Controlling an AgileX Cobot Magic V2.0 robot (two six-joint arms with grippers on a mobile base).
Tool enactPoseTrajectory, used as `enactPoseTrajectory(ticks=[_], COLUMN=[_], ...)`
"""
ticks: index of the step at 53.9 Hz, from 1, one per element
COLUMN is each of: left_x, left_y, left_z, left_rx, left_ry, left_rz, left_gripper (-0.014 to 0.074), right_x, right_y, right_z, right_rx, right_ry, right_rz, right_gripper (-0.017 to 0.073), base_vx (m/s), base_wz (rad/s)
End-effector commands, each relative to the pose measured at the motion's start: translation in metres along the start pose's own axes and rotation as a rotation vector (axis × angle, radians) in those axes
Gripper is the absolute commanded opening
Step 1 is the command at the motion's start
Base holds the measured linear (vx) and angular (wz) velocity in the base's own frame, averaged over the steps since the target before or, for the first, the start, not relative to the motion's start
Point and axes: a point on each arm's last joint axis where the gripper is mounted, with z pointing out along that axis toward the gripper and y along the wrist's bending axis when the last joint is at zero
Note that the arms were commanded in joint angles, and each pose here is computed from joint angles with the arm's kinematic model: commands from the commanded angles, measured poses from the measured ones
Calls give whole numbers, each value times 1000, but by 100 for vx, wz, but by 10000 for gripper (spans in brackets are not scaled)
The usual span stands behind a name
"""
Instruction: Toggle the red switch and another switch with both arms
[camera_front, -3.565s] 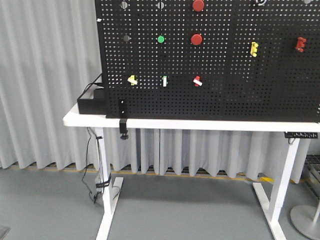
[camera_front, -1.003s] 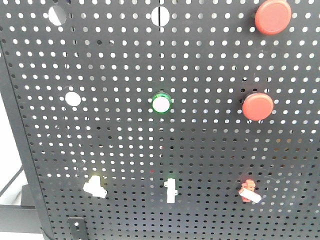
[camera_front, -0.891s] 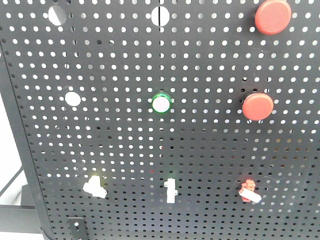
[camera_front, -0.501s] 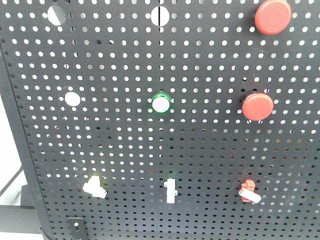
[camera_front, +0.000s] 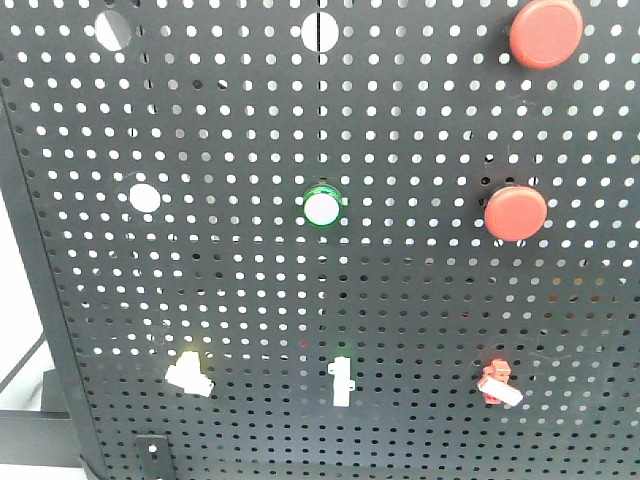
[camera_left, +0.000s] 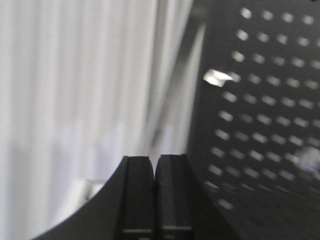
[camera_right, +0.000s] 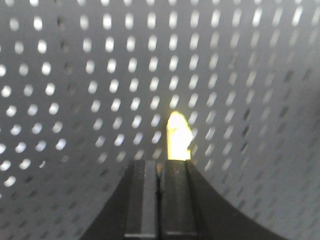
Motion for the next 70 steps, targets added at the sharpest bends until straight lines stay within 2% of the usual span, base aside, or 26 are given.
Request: enactPoseTrajectory(ticks=[1,7,10,14,27,44,52,70], left_x=[-9,7,20,33,56,77,83,137], left_y=[-16,-45,-62,-76,-80,-69,-61,-54], left_z=[3,12,20,31,56,76,80,74], left_rx=[103,272,351,405,380,310,271,259], left_ry=[-23,67,112,148,192,270,299,506], left_rz=[-22,15,73,111,117,141,129,163], left_gripper=[3,3,3,3,3,3,3,3], right_x=[-15,-15,-15,-15,-15,-14,-13,-12], right_y=[0,0,0,0,0,0,0,0], right_z=[-2,-2,-2,-2,-1,-1,-1,-1], right_rx=[0,0,0,0,4,4,5,5], right_ry=[-80,-80,-80,-80,-74,-65,-50,-43], right_rz=[3,1,1,1,-12,-13,-13,-12], right_gripper=[-6,-6,-6,-6,-6,-6,-6,-6], base_vx=[0,0,0,0,0,0,0,0], base_wz=[0,0,0,0,0,0,0,0])
